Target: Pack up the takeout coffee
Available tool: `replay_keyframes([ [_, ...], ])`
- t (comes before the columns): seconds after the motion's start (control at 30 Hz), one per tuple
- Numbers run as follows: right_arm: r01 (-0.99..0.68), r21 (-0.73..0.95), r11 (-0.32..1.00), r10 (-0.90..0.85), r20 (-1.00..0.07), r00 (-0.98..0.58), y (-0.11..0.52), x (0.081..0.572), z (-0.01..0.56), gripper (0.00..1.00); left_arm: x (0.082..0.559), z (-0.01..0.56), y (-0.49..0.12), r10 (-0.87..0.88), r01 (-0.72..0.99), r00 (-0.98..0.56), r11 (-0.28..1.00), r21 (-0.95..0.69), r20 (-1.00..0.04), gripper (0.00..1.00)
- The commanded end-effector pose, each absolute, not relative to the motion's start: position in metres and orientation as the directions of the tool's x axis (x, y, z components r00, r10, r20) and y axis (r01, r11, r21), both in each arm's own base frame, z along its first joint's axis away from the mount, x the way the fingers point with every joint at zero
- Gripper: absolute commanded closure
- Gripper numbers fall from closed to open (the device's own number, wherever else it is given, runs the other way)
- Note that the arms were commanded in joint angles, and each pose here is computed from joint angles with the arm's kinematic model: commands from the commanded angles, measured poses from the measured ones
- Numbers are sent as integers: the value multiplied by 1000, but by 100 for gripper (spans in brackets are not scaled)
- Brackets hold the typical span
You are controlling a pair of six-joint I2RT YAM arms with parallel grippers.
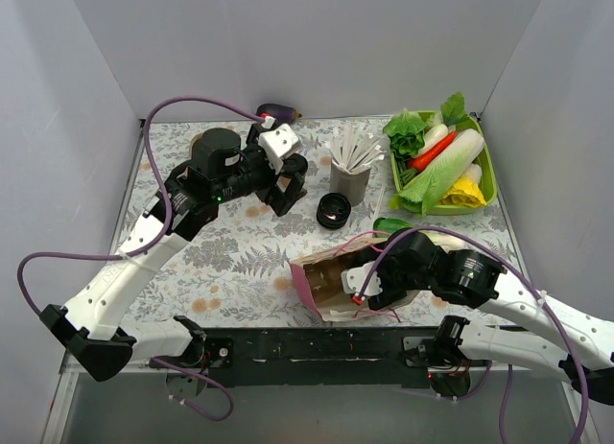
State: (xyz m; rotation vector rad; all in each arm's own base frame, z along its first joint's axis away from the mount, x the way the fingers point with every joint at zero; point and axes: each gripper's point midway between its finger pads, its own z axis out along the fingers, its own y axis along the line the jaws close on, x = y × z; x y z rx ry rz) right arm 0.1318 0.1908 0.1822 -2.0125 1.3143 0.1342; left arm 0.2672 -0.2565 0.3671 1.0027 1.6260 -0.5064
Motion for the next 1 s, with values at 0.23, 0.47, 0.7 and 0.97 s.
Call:
replay_keyframes([
  [0.23, -788, -585, -190, -688, -493, 532, 218, 143, 186, 99, 262, 352, -254, 314, 835, -105, 543, 88, -944, 2],
  [0.47, -797, -568, -205, -702, -483, 524, 217, 142, 175, 99, 258, 344, -255, 318, 844, -127, 532, 66, -939, 2],
  [0.7, -815, -544, -201, -719, -483, 500, 212, 140, 163, 99, 259, 337, -258, 323, 850, -141, 524, 52, -936, 2],
  [0.97, -836, -506, -212, -723, -495, 483, 209, 138, 151, 99, 258, 330, -260, 329, 855, -158, 517, 38, -931, 2],
])
